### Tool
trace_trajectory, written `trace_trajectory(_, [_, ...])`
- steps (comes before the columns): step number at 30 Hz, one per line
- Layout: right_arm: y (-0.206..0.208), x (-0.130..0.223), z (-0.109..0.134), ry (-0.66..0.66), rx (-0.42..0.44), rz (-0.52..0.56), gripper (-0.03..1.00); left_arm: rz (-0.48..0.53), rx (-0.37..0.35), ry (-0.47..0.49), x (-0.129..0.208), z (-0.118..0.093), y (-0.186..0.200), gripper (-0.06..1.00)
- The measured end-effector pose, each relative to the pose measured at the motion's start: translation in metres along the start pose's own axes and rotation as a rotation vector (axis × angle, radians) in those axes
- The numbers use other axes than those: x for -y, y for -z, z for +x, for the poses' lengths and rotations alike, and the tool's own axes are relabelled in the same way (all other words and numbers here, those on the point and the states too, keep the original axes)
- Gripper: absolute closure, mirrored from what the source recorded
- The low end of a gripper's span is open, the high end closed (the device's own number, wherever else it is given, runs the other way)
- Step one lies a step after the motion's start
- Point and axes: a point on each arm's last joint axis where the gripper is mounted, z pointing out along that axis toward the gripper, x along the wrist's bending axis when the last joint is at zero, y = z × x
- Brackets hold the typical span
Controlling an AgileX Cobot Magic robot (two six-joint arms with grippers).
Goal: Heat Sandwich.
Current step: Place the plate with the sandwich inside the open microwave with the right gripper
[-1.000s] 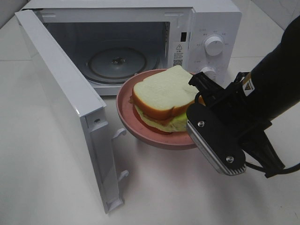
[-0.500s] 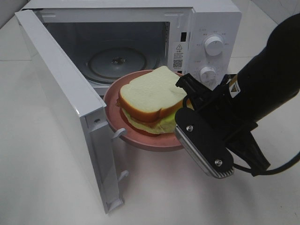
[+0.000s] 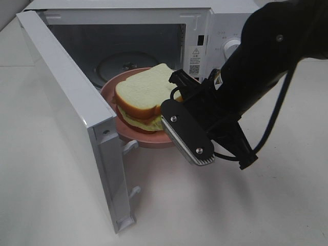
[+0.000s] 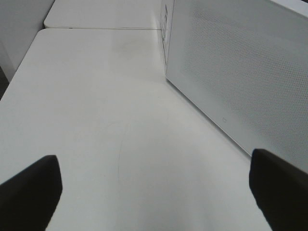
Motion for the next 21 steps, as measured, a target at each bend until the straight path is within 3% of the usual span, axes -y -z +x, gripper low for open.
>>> trace_trajectory(21, [-0.046, 0.001, -0.059, -0.031, -0.030, -0.001, 0.92, 0.000, 0.000, 0.000, 0.000, 0.000, 0.000, -0.05])
